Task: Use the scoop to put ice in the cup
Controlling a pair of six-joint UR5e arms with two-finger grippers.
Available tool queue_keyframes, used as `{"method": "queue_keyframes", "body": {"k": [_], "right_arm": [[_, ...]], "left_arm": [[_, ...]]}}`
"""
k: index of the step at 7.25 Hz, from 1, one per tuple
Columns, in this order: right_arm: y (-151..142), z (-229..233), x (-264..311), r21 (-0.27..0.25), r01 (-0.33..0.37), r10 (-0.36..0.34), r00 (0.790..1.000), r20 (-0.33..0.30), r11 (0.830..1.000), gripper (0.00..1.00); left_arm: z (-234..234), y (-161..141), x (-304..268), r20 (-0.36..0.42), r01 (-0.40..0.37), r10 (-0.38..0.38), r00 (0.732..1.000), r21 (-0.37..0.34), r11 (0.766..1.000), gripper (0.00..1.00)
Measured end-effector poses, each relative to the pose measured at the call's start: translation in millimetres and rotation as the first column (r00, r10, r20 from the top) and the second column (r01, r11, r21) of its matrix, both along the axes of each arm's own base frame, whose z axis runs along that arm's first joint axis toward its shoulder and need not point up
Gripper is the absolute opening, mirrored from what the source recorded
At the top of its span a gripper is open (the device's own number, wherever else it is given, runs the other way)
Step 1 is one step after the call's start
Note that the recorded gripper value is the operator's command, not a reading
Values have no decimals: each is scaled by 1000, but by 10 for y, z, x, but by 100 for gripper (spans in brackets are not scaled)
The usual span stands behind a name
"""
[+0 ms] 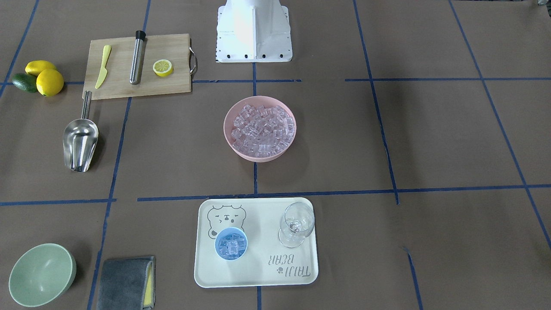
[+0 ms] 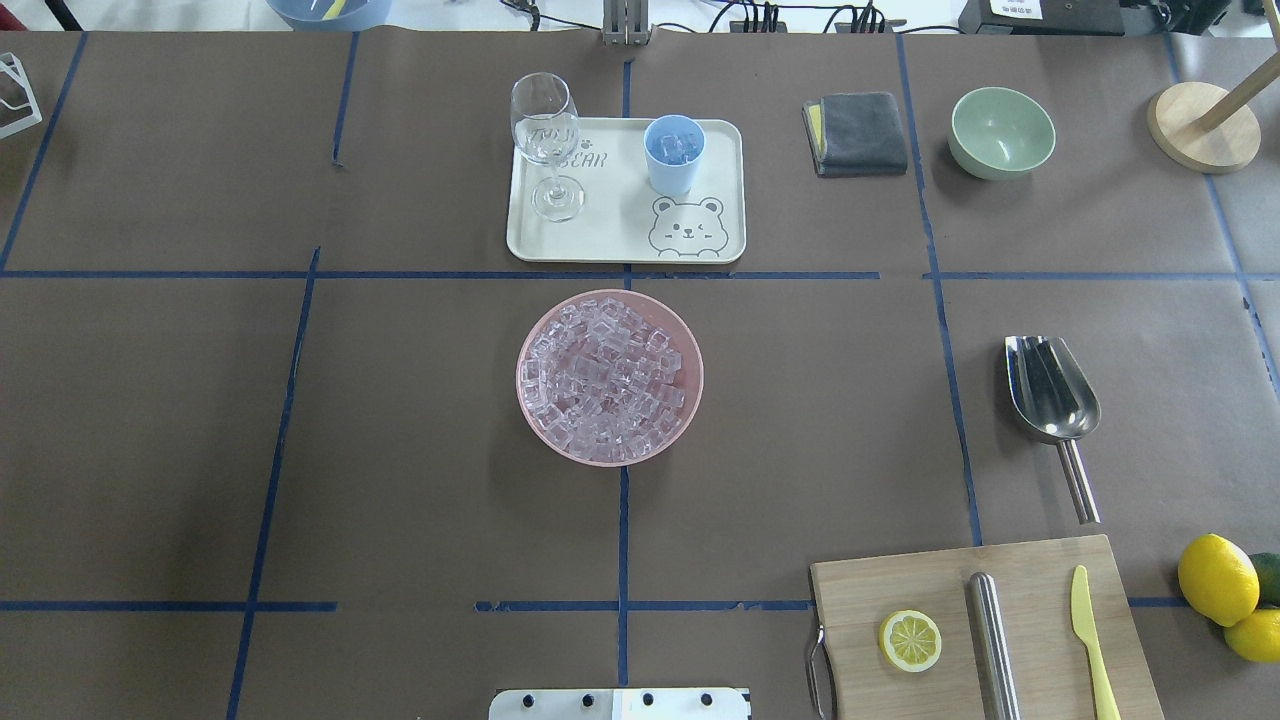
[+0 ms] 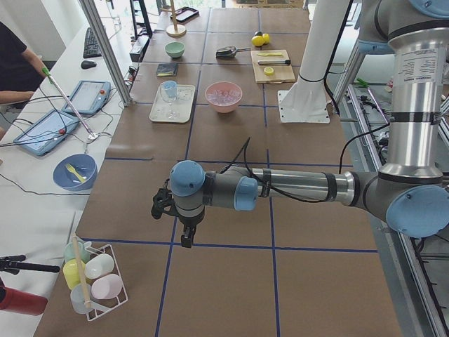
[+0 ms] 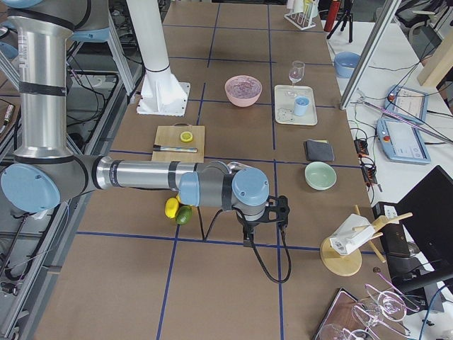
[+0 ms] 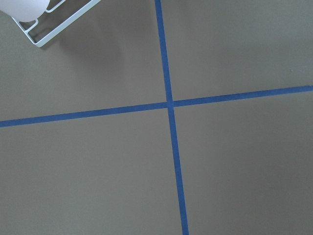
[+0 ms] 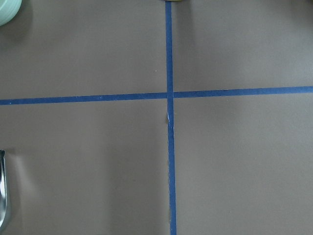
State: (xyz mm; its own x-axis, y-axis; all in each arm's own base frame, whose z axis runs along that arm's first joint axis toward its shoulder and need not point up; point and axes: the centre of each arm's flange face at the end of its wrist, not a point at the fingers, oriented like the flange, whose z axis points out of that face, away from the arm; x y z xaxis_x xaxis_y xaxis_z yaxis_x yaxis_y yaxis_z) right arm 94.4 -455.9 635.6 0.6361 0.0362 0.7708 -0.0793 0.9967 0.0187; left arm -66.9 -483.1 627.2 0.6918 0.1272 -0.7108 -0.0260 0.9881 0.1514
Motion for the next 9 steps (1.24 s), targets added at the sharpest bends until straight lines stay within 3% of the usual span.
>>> {"method": "queue_keyframes", "body": {"k": [9], "right_arm": [[0, 7, 0, -1, 0, 0, 1000, 0, 1000, 100]], "left_arm": [[-30, -27, 0, -1, 1, -1, 1000, 6, 1000, 100]]}}
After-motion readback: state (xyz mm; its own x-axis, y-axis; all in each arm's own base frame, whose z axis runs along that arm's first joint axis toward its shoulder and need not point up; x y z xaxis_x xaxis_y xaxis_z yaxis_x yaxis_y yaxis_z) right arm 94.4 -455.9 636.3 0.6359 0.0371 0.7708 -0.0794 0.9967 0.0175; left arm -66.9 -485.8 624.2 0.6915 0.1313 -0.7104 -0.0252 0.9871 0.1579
